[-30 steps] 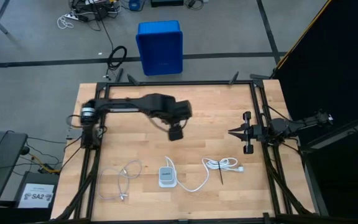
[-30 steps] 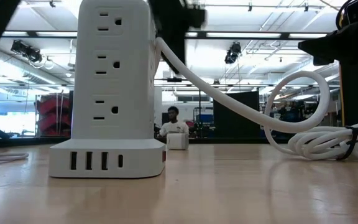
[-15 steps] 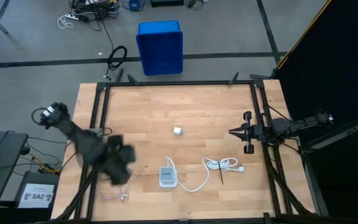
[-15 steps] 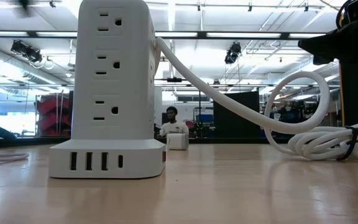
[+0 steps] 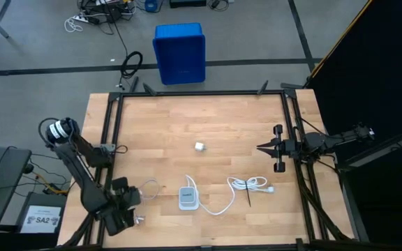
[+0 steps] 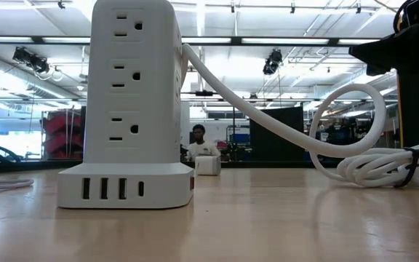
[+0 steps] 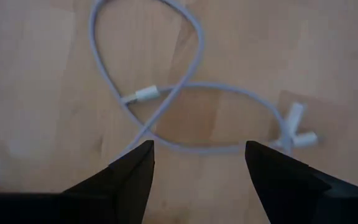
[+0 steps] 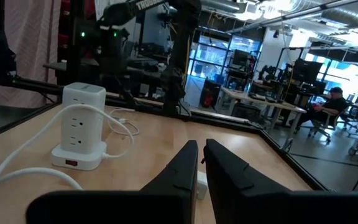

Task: Insert USB
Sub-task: Insert the white charger cable into the white charger adapter

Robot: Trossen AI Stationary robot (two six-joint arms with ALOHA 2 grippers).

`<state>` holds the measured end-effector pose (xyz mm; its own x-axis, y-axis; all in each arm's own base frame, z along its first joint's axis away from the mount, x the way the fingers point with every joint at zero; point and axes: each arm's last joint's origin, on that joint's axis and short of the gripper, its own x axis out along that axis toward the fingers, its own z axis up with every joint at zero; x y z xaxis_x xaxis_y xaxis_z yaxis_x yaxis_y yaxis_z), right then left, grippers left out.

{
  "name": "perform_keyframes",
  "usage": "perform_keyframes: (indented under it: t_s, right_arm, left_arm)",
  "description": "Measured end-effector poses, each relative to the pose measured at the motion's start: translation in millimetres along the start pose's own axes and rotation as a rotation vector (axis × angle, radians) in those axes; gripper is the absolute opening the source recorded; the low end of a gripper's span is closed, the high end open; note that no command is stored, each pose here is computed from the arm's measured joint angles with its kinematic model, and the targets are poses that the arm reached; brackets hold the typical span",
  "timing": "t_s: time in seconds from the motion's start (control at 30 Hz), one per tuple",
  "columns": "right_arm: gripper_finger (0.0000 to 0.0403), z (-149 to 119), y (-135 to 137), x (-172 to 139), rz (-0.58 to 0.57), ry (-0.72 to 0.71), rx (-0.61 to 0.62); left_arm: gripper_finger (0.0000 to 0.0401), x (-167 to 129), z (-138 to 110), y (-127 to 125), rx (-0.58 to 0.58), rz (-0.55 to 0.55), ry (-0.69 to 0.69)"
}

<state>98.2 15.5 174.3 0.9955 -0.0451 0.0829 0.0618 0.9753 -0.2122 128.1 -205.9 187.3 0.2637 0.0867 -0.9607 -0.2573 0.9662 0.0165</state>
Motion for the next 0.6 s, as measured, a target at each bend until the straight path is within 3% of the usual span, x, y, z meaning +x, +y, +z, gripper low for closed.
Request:
perform_keyframes:
  t_s: [0.23, 0.6]
  right_arm:
    - [0.0005, 0, 0, 0, 0.000, -0.001, 0.000]
    - [0.0006, 0, 0, 0, 0.000, -0.001, 0.000]
  left_arm:
    - [0.0237, 23, -2, 14, 0.012, 0.088, -0.008]
    - [0.0237, 29, 5, 25, 0.257, 0.183, -0.060]
